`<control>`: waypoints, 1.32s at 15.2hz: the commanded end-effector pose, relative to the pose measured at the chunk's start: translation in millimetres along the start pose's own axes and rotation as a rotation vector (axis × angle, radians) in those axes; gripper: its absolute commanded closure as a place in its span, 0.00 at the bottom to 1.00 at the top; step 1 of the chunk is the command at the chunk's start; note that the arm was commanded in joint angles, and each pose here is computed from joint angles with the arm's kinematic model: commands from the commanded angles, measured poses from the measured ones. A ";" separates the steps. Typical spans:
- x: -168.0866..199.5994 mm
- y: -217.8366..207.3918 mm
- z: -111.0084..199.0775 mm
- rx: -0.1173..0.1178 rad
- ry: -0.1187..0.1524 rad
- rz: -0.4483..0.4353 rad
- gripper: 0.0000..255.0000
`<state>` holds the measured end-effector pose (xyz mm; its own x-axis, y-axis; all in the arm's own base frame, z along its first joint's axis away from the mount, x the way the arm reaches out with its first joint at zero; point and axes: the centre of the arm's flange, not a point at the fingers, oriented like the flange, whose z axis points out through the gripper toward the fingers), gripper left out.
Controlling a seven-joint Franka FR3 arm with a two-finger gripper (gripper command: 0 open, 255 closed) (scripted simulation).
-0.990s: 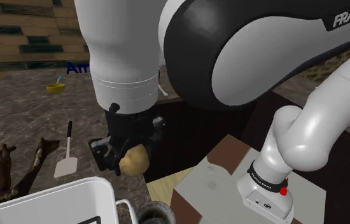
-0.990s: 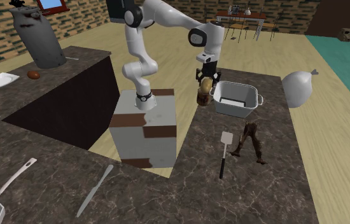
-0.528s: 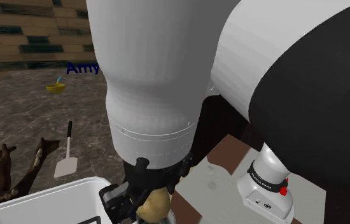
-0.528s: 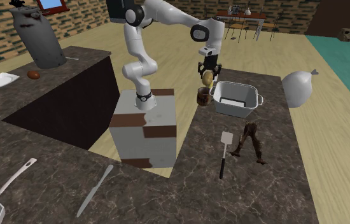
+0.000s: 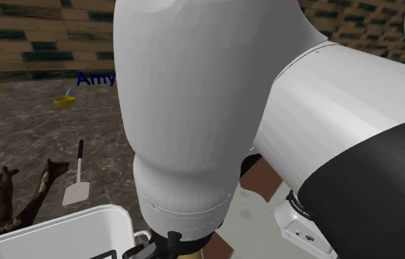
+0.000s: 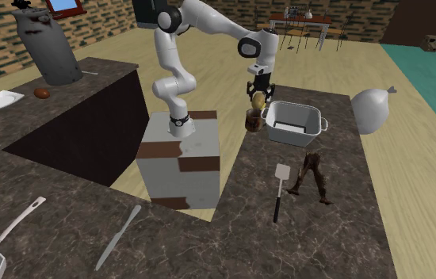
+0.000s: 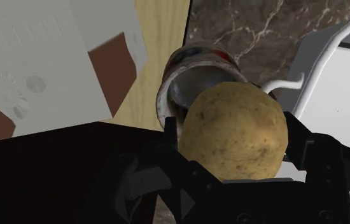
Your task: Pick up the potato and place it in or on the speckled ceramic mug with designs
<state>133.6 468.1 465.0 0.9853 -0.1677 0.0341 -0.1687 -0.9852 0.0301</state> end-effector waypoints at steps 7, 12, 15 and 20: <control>-1.0 -1.3 38.3 0.000 0.000 0.000 1.00; -1.0 -1.3 38.3 0.000 0.000 0.000 1.00; -0.7 -2.0 37.9 0.000 0.000 0.000 0.00; -1.0 -1.3 25.1 0.000 0.000 0.000 0.00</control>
<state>133.6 469.6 432.8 0.9852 -0.1678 0.0343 -0.1688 -0.9852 0.0292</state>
